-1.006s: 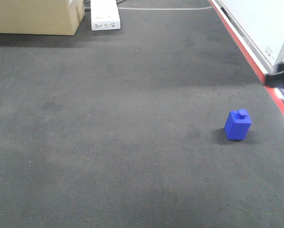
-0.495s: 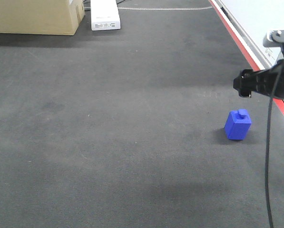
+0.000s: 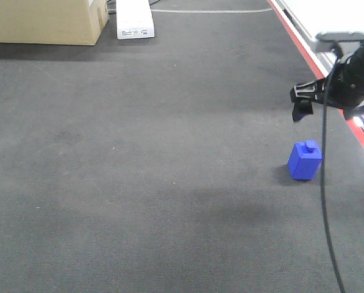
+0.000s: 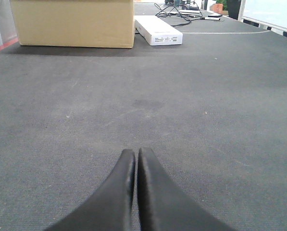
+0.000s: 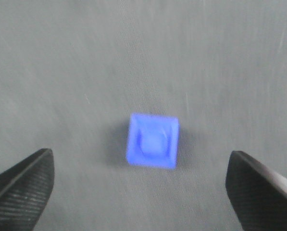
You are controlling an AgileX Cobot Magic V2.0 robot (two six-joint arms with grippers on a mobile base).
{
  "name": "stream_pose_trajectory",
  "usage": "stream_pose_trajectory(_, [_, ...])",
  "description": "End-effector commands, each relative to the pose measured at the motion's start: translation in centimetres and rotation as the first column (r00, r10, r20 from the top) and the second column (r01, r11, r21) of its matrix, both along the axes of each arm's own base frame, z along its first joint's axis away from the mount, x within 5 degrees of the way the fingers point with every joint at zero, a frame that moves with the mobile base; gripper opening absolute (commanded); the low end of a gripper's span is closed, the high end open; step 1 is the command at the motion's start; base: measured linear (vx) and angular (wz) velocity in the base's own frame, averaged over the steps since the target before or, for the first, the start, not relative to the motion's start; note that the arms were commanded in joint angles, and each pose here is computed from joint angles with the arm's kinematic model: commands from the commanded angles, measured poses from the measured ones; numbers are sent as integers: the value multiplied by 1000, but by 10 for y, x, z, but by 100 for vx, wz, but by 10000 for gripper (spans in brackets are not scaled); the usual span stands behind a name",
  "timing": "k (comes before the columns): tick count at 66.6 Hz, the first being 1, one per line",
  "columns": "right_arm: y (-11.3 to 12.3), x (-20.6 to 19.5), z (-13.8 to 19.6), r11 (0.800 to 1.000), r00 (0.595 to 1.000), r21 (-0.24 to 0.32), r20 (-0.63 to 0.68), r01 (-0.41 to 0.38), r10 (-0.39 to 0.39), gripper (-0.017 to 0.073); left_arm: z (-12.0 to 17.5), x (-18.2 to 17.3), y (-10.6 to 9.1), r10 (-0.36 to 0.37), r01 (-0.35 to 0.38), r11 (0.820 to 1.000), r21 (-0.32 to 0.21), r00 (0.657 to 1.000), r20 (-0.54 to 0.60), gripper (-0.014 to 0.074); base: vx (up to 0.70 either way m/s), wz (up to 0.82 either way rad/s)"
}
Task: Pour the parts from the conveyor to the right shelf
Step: 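Lower the right gripper over the blue block and close on it, then lift the blue block off the conveyor with the right gripper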
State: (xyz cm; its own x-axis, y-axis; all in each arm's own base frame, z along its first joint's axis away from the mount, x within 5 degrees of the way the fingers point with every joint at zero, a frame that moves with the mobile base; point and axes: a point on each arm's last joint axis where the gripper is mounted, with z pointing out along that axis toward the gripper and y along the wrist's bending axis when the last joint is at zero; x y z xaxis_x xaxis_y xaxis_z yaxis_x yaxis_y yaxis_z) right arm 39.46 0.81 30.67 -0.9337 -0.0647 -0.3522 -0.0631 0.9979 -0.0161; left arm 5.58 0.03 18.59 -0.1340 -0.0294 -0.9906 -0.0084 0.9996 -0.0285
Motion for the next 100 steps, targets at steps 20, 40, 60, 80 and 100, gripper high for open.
stream_pose_trajectory(20, [-4,30,-22,998,991,-47,-128,-31,25,662,14,-1,0,-5,6,1000,-16,994,110,-6,0,0])
stream_pose_trajectory(40, [-4,47,-61,998,984,-48,-178,-34,25,652,14,-1,0,-5,6,1000,-16,994,110,-6,0,0])
stream_pose_trajectory(60, [-5,56,-84,998,979,-54,-205,-27,15,636,14,-1,0,-5,6,1000,-16,994,110,-6,0,0])
stream_pose_trajectory(80, [-5,56,-86,998,978,-54,-206,-28,16,358,14,-1,0,-5,6,1000,-16,994,110,-6,0,0])
stream_pose_trajectory(100, [-4,54,-75,998,983,-45,-184,-33,24,-10,14,-1,0,-5,6,1000,-16,994,110,-6,0,0])
